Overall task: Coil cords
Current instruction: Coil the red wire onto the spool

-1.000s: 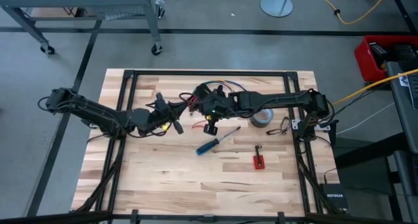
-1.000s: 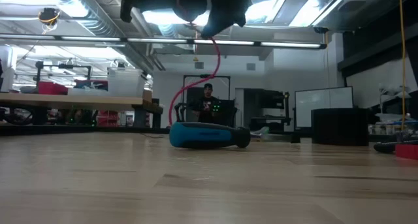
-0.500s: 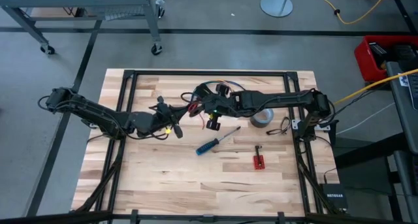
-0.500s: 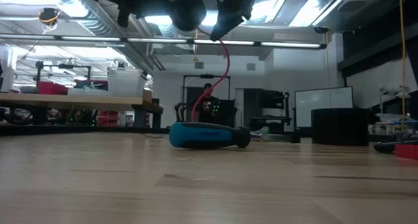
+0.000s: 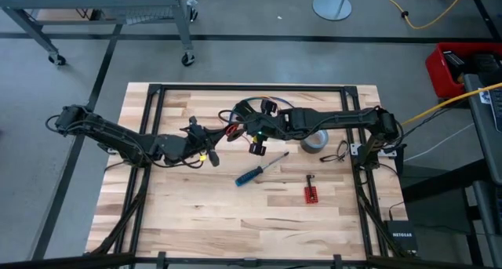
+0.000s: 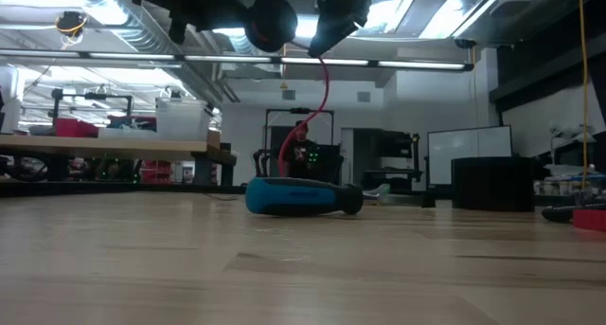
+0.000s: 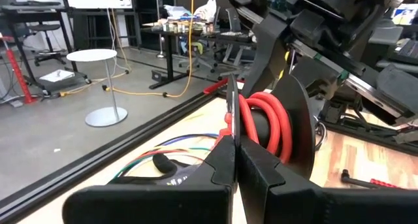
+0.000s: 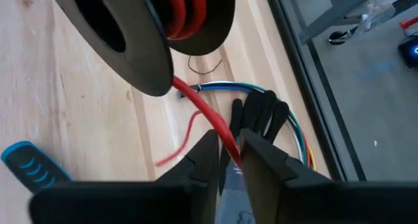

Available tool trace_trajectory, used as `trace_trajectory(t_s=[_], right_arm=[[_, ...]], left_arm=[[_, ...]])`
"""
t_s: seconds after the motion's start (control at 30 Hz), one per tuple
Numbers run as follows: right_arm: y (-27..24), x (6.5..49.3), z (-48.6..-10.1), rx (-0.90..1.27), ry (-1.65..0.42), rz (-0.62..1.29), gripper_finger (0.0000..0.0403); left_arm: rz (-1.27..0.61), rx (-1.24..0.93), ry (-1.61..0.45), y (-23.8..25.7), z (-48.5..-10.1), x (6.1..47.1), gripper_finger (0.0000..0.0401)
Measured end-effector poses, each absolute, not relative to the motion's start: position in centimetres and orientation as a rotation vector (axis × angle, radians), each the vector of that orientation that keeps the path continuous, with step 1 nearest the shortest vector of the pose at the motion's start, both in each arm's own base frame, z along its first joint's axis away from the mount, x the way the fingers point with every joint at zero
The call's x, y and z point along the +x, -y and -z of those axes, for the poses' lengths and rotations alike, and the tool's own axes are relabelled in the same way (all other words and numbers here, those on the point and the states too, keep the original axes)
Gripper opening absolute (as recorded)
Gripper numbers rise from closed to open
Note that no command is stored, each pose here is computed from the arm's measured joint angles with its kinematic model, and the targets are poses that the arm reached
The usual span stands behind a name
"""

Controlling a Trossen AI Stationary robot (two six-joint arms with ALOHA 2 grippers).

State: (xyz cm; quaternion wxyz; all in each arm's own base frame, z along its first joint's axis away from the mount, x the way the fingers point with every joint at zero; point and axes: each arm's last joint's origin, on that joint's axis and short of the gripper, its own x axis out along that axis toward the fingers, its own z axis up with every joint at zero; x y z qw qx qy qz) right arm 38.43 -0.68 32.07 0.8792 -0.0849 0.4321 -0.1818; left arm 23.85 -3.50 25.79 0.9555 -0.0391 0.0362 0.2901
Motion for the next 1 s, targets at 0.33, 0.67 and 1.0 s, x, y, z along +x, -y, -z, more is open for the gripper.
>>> trace_trajectory(t_s=[0.33, 0.67, 1.0], right_arm=[[1.1, 37.2, -31.2, -0.209, -1.057, 0.382, 0.0139], [1.2, 36.9, -30.9, -0.122, -1.100, 0.346, 0.0167], [0.8, 38.4, -31.7, -0.015, -0.940, 0.191, 0.0167]], left_arm=[[-0.588, -0.056, -0.071, 3.4, -26.2, 23.5, 0.0000], [-0.586, -0.060, -0.002, 3.1, -28.1, 22.0, 0.0000], [-0.585, -0.037, 0.053, 2.7, -29.8, 20.5, 0.0000]])
